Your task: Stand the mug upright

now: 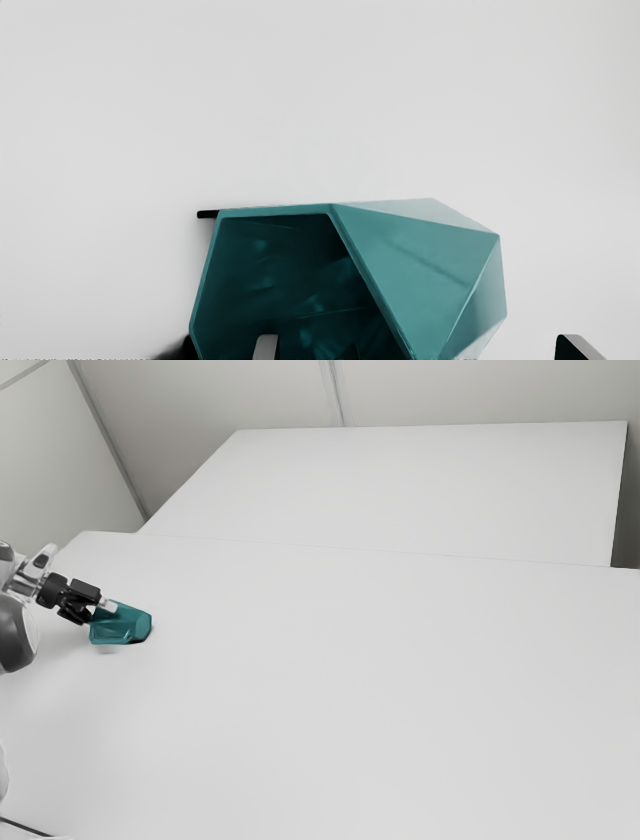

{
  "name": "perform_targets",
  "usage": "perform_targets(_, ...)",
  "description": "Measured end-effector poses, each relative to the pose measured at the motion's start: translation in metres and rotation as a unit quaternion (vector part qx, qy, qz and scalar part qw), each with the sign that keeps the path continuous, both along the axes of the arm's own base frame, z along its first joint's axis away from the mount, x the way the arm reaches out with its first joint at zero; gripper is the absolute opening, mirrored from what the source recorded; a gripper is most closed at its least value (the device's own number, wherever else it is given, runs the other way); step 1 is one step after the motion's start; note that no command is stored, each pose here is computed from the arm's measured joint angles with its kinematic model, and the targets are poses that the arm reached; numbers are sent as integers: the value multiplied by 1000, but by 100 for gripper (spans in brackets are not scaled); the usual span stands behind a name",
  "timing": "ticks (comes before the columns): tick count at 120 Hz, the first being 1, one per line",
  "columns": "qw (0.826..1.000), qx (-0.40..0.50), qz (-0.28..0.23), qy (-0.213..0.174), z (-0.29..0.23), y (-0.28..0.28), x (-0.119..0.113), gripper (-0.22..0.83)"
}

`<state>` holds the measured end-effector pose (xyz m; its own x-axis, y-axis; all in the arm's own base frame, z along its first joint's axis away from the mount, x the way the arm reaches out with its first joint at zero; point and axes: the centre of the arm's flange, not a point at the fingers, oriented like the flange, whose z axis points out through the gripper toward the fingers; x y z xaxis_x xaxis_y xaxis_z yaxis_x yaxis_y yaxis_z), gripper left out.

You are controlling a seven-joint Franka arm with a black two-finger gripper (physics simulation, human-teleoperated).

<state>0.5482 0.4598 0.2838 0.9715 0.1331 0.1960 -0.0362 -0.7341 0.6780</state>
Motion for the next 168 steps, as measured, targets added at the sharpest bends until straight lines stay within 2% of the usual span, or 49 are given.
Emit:
perform_targets(51,1000,-15,8,-7,-1,12,-13,61)
perform_targets(91,999,-19,-9,-38,-4,4,6,61)
perform_targets(123,998,-27,-12,-51,-9,1,9,61)
perform_targets(138,998,-32,-11,-53,-12,0,8,55)
perform_targets(168,998,-36,-15,-59,-13,-3,9,36)
